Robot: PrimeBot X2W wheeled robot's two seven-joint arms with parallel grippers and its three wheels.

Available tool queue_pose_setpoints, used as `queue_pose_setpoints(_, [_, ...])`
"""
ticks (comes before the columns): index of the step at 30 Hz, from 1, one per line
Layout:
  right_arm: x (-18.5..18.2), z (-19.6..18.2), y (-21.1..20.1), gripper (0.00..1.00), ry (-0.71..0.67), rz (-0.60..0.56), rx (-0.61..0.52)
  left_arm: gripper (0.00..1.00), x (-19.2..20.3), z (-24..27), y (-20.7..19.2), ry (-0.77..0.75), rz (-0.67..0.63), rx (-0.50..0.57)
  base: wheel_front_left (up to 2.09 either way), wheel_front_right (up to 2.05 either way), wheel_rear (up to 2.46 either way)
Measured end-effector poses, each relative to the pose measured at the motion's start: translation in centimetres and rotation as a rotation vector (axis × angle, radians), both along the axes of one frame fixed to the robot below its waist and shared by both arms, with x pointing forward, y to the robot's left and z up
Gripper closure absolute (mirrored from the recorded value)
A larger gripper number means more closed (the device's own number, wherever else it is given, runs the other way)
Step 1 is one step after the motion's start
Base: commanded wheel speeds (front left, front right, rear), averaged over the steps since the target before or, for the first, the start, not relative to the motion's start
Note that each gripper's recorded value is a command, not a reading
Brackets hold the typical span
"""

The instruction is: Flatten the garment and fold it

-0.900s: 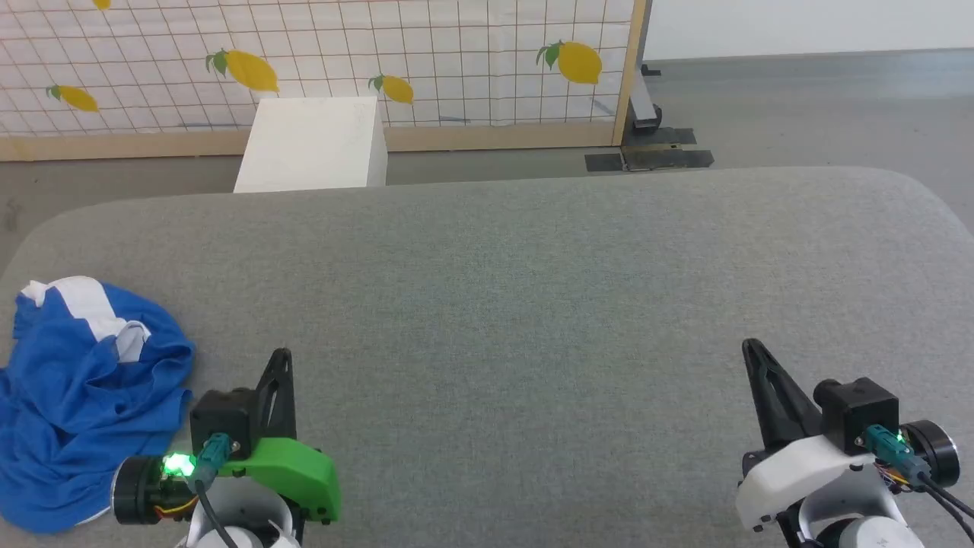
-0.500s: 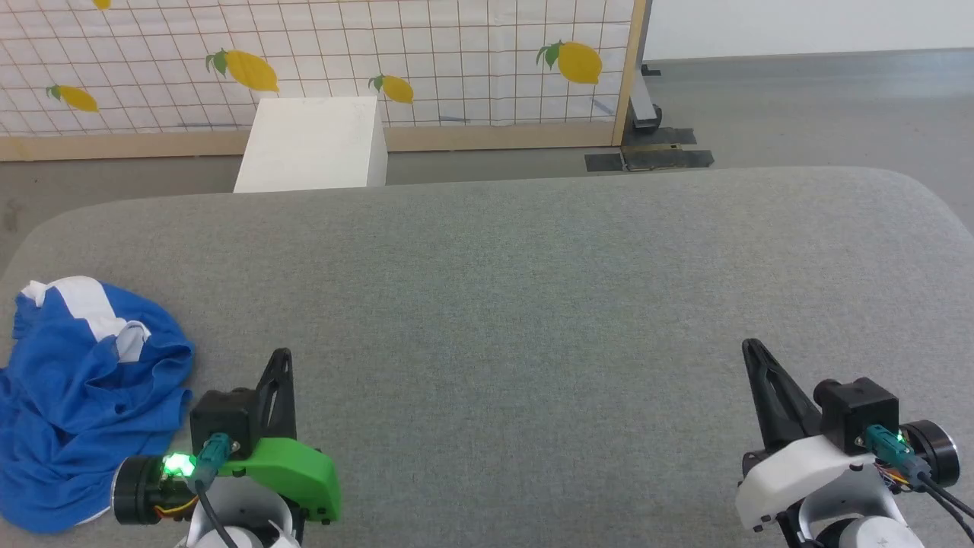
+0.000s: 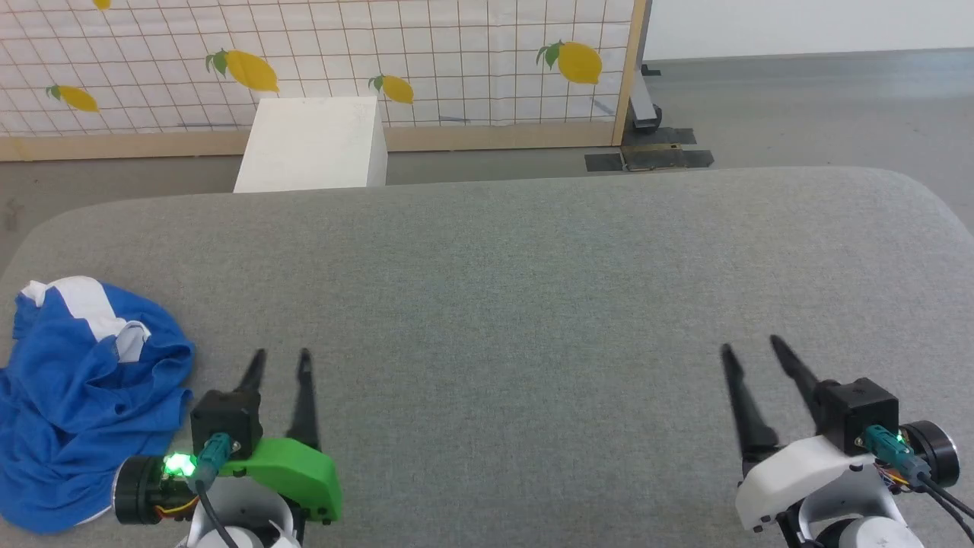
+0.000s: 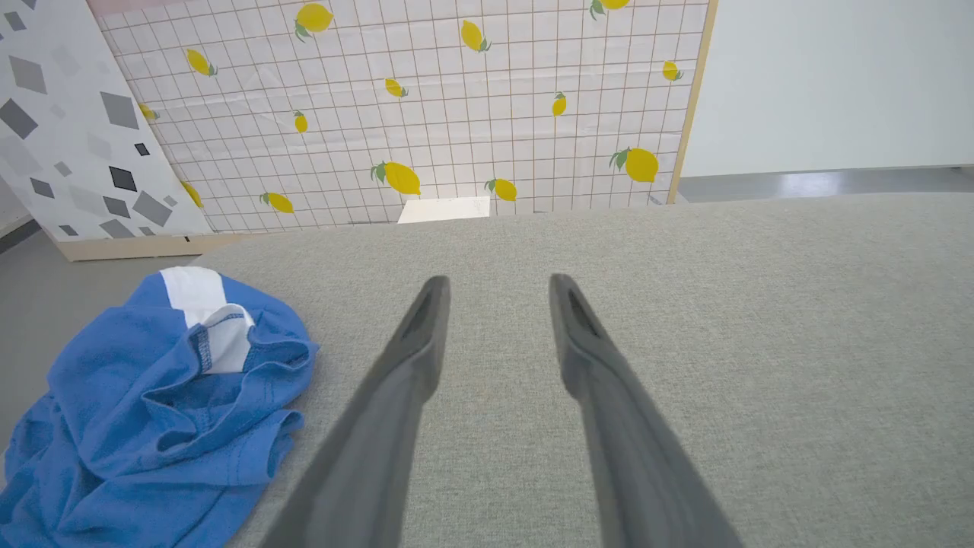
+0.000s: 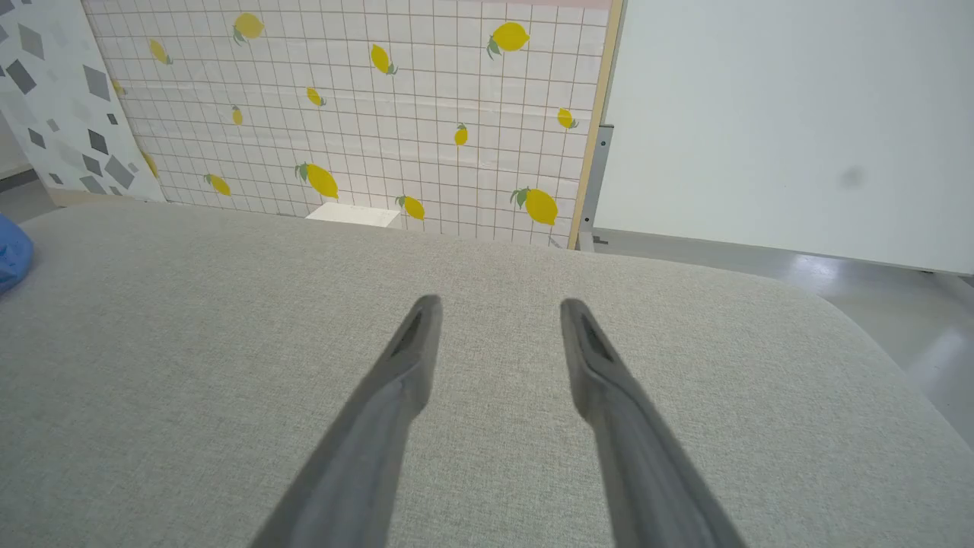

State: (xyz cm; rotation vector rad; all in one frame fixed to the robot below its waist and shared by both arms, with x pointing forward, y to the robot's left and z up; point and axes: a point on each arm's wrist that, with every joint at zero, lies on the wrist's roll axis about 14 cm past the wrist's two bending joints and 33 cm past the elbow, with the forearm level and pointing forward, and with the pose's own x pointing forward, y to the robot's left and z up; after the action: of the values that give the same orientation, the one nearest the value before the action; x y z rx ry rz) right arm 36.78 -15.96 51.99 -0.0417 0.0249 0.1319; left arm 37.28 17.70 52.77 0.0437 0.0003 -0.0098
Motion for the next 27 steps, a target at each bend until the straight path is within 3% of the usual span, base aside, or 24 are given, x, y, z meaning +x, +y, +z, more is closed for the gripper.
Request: queue_pose_setpoints(27, [0.7, -0.8, 2.2, 0.0, 0.003, 0.062, 0.072, 0.0, -1.3, -0.1, 2.5, -0.025, 0.07, -0.025, 0.0, 0.0, 0.0])
